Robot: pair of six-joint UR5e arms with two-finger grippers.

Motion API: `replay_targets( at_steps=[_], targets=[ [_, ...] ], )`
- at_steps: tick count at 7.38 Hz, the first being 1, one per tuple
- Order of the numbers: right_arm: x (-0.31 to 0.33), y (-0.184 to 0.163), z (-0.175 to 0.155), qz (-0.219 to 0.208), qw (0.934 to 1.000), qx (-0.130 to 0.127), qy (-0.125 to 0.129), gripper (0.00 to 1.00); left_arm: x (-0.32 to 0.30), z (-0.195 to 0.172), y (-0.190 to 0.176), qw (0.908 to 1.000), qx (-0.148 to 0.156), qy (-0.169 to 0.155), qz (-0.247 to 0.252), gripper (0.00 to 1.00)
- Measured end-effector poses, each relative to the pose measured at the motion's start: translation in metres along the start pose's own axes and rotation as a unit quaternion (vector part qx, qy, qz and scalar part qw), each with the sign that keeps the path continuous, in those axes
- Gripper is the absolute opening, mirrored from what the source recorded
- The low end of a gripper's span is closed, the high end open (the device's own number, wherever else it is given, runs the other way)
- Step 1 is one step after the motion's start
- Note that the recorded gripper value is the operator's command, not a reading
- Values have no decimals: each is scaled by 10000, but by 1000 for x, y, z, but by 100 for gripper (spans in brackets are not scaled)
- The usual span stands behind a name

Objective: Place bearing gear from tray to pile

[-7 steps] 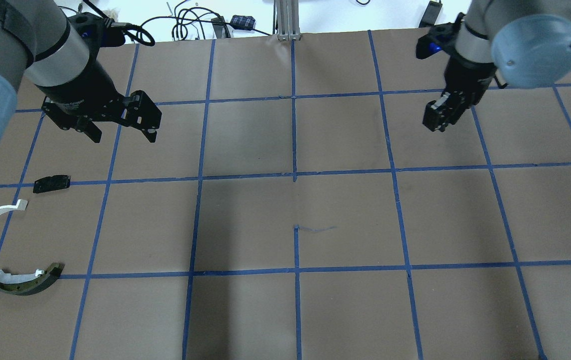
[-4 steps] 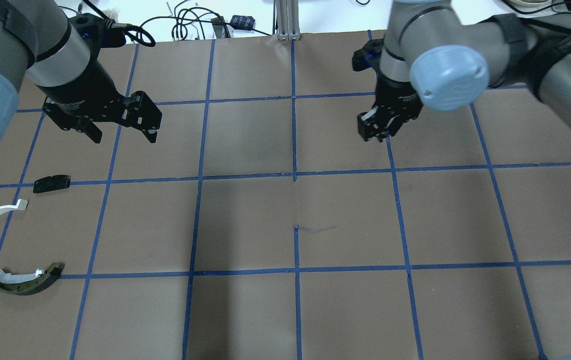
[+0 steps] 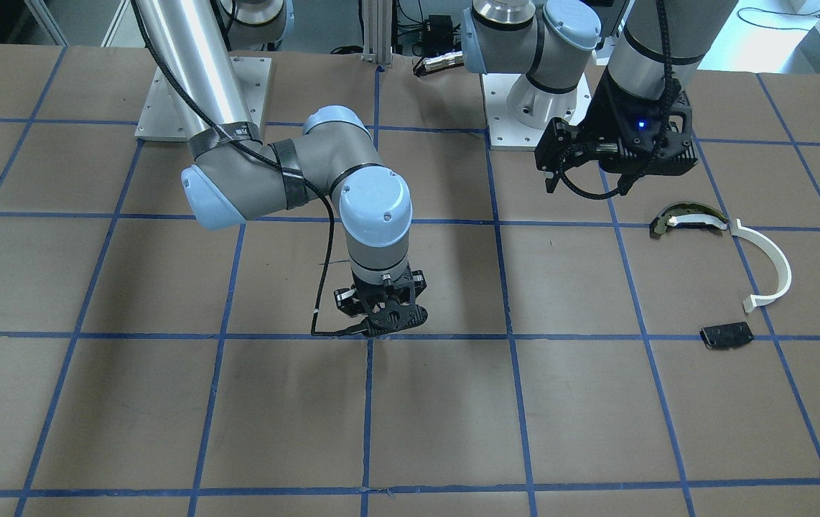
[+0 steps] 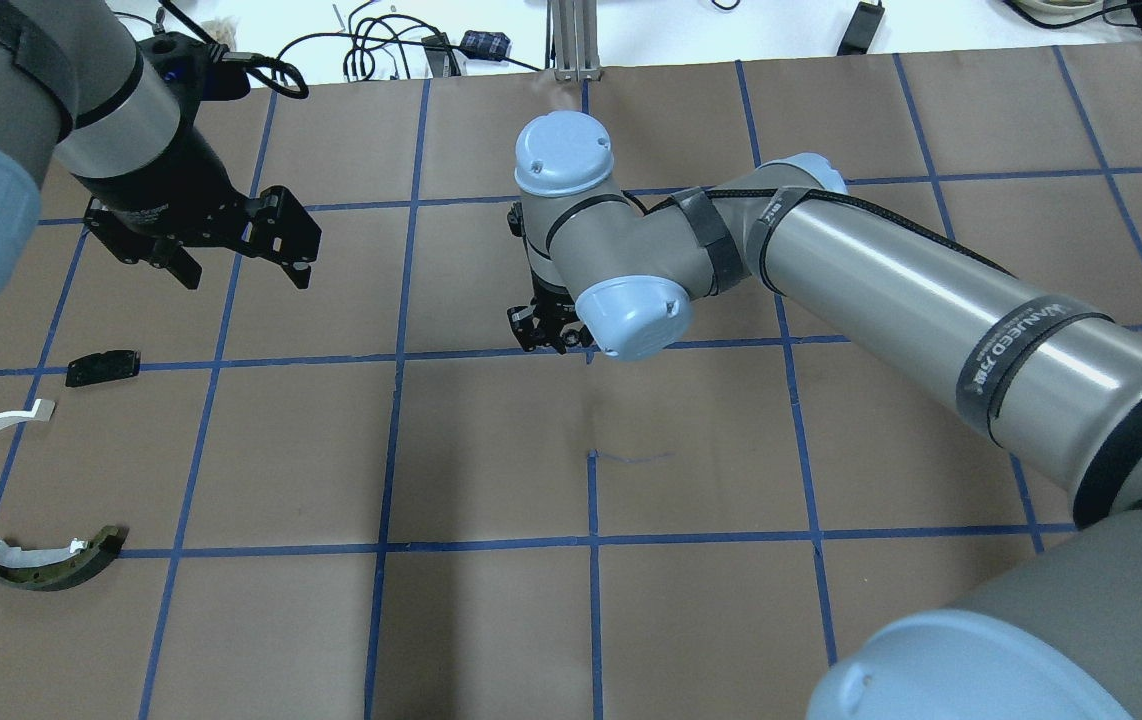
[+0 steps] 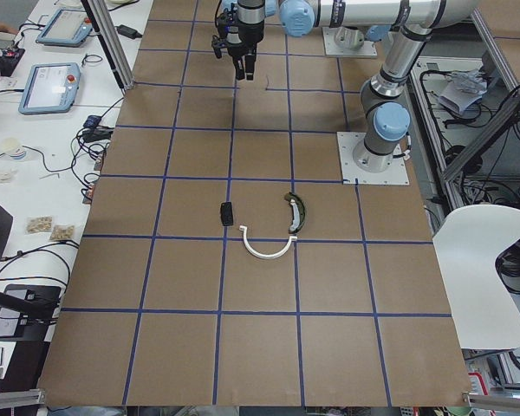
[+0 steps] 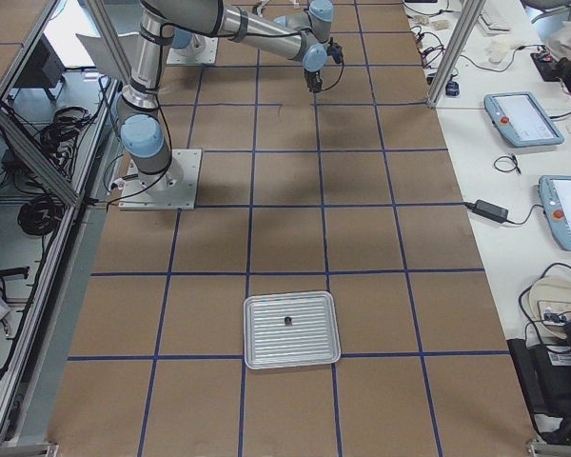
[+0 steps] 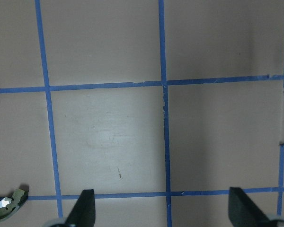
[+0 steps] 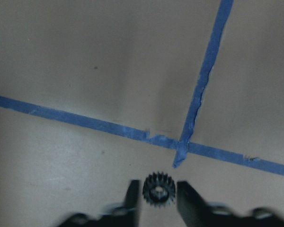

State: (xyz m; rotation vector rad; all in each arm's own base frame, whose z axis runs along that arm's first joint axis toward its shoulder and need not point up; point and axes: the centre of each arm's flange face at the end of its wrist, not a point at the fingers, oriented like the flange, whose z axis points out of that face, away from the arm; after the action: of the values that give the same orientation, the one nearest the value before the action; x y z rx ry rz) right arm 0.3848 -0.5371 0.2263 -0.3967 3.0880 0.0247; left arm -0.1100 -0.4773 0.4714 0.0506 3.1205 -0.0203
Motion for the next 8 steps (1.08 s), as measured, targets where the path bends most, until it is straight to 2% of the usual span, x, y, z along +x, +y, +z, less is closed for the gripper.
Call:
replay_targets(
  at_steps=[2,3,6,8],
  targets=[
    [23,-6,-22,52,9999,109,4,100,-3,5,-4,10000,-38,11,-32,100],
    [60,-9,-48,17,9999,112,7,100,-6,9,-8,10000,-71,11,-58,100],
    [259,11,-131,-555,9984,-97,92,100,-3,39,-25,9997,-192,79,-91,100],
    [406,46,-149,-1220,9918,-271,265,100,44,63,-34,9997,-196,99,95,100]
  ],
)
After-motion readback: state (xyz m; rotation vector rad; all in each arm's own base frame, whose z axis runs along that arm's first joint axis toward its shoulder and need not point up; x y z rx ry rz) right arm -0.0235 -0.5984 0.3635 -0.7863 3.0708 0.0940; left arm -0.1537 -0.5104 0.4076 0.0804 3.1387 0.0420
